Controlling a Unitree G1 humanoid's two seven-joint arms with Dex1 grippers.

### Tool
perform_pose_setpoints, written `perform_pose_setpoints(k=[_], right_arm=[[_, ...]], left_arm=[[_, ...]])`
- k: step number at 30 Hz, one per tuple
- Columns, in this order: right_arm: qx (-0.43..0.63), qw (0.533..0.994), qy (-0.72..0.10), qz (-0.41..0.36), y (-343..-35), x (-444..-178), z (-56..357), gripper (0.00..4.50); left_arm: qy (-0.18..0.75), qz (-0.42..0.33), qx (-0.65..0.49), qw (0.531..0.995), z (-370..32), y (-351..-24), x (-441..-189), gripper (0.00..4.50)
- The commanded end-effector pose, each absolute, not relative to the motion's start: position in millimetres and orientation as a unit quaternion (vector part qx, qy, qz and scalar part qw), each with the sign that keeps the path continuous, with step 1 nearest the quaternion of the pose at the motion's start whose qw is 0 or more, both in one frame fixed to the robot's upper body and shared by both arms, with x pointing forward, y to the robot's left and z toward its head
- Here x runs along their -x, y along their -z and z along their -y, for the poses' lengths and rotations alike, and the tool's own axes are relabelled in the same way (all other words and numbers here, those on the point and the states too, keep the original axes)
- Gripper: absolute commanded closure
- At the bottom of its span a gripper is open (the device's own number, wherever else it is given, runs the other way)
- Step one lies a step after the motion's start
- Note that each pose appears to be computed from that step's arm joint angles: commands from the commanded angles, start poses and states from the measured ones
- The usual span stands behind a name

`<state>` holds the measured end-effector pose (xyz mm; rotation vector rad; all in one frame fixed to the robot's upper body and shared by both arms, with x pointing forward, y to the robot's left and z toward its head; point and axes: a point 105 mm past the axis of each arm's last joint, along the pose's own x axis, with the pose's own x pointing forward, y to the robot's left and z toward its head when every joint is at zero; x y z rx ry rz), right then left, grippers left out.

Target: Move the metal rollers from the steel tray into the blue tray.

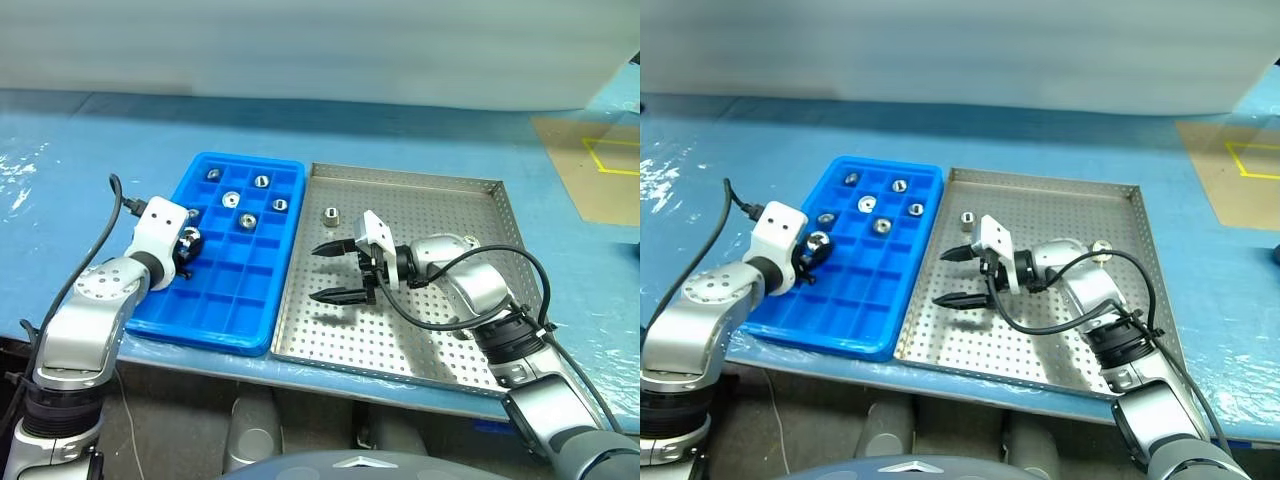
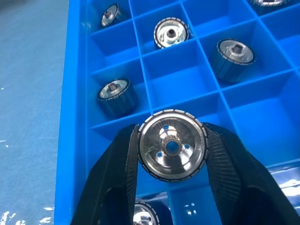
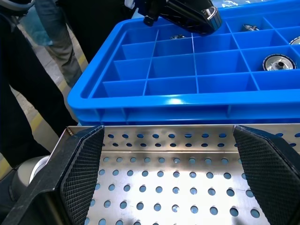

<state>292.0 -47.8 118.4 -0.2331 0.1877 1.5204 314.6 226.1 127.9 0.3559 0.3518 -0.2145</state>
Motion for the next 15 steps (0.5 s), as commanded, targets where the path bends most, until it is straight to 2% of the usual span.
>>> perform_pose_setpoints(k=[1, 15], right_arm=[[0.113, 0.716, -0.686, -0.063, -128.6, -290.1, 48.1, 0.00], [0.111, 0.726, -0.676, -0.060, -129.6, -290.0, 50.5, 0.00]], left_arm=[[0.116, -0.151, -0.187, 0.964, -221.3, -132.2, -319.9, 2.81], [0.145, -0.152, -0.182, 0.961, -211.0, -130.7, -329.5, 2.81]])
